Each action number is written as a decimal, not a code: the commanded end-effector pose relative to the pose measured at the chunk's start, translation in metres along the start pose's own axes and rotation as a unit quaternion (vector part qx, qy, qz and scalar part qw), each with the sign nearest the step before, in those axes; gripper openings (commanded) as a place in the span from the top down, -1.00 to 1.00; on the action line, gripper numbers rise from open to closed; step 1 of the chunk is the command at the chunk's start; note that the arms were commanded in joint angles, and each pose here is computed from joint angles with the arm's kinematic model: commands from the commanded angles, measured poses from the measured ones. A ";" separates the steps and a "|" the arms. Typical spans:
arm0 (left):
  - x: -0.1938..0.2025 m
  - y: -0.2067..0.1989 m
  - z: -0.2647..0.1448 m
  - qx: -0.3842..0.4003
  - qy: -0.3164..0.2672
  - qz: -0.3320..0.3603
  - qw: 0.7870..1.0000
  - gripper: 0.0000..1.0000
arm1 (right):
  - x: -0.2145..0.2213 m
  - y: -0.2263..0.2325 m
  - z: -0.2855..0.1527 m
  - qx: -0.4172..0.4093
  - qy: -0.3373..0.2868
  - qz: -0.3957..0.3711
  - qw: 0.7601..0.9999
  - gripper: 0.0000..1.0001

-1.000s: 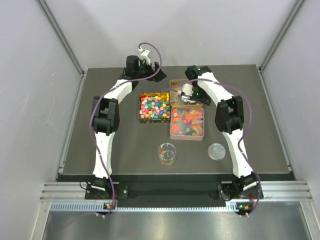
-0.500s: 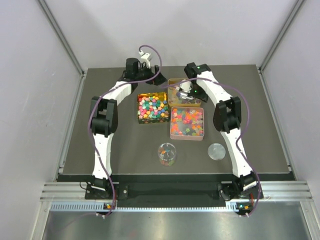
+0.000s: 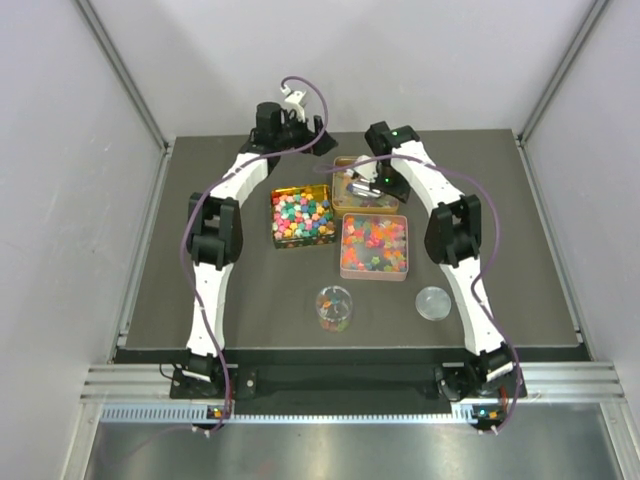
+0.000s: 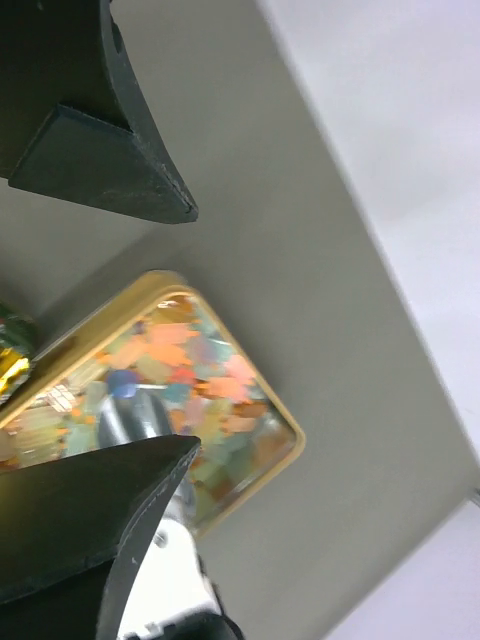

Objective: Pack the candies
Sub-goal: Scoop the fake candies from the storage box.

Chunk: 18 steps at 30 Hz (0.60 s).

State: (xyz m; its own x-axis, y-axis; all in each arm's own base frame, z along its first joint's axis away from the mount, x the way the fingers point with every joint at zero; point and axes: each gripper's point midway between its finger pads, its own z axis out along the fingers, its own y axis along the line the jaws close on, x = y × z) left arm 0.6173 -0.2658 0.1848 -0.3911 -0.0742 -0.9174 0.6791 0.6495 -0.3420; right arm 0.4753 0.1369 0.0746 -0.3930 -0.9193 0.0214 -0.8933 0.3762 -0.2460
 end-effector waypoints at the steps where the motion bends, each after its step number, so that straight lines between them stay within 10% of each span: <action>1: -0.017 -0.016 -0.024 -0.013 -0.002 0.014 1.000 -0.80 | -0.006 -0.019 -0.068 0.065 -0.052 -0.011 0.996 1.00; 18: -0.007 -0.004 -0.041 -0.057 0.047 0.038 0.997 -0.80 | 0.017 -0.120 -0.105 0.246 0.009 -0.151 0.957 1.00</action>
State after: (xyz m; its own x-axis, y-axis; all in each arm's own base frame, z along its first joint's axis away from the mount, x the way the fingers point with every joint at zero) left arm 0.5896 -0.2417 0.1579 -0.4835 0.0372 -0.8746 0.6122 0.7285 -0.3074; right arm 0.5201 0.0904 0.1772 -0.2050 -0.9732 0.1046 -0.8295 0.1160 -0.5464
